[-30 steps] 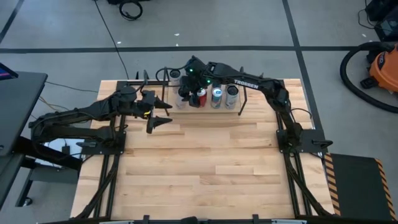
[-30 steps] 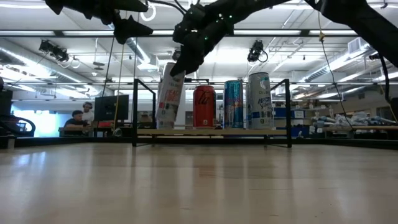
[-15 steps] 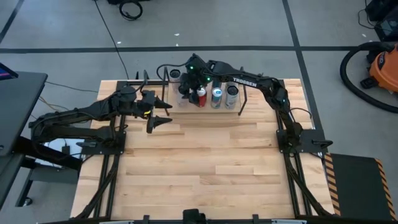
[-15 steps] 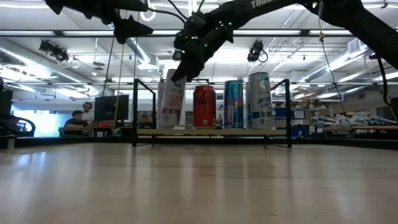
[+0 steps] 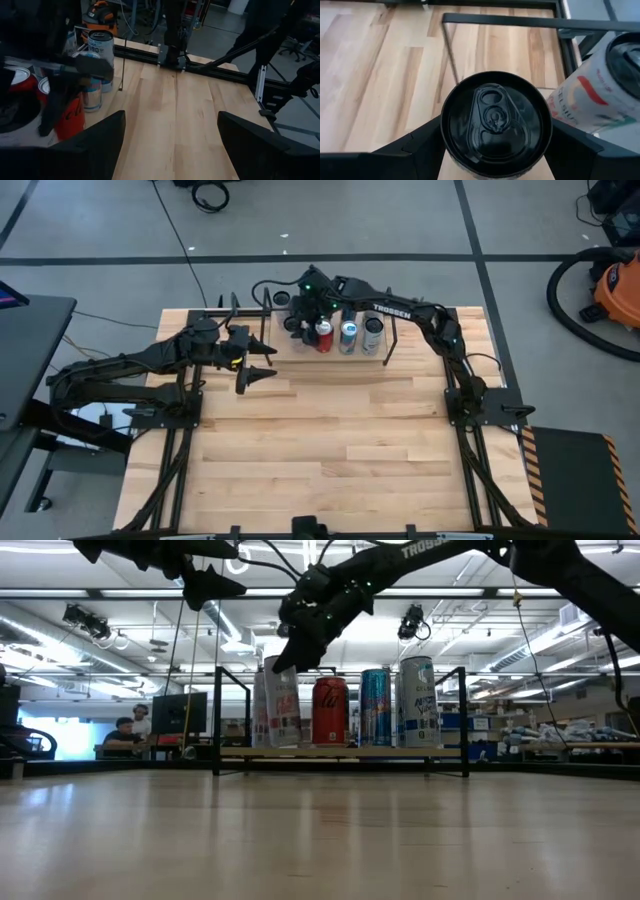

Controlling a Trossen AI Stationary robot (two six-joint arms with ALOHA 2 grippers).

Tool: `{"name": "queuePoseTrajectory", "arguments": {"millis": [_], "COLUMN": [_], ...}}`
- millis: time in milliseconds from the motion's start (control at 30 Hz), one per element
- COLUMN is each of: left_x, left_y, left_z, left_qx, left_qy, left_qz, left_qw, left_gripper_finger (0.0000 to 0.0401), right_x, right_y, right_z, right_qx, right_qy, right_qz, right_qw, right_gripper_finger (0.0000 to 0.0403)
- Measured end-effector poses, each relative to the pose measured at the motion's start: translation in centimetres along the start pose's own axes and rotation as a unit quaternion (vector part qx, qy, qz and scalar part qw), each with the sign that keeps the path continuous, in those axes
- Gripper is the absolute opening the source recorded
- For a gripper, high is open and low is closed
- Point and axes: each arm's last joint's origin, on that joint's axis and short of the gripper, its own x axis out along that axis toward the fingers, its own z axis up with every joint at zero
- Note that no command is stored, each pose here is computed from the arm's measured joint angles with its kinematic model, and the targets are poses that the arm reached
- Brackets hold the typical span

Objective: Place canned beverage on shelf
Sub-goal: Put the white pink soda can on the shelf aligned with the other white pink soda can

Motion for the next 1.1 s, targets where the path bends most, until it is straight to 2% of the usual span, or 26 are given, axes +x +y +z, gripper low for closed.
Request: {"name": "queuePoseTrajectory", "arguments": {"millis": [400, 733, 1100], "left_x": [0.0, 0.0, 0.0], "left_y": [0.0, 0.0, 0.0], "left_z": [0.0, -0.2, -0.1], "left_qx": [0.000, -0.002, -0.002], "left_qy": [0.001, 0.008, 0.007], "left_qz": [0.000, 0.001, 0.001], "left_qw": [1.000, 1.000, 1.000], "left_gripper_finger": [0.0317, 0.0317, 0.0317], "right_x": [1.5, 1.4, 1.3], "right_y": [0.5, 0.2, 0.1], "right_z": [0.6, 0.7, 1.2], "right_qx": [-0.015, 0.009, 0.002], "right_qy": [-0.033, -0.042, -0.061], "right_qz": [0.000, -0.007, -0.015], "right_qw": [0.999, 0.999, 0.998], "right_gripper_finger": [0.0293, 0.0293, 0.0315]}}
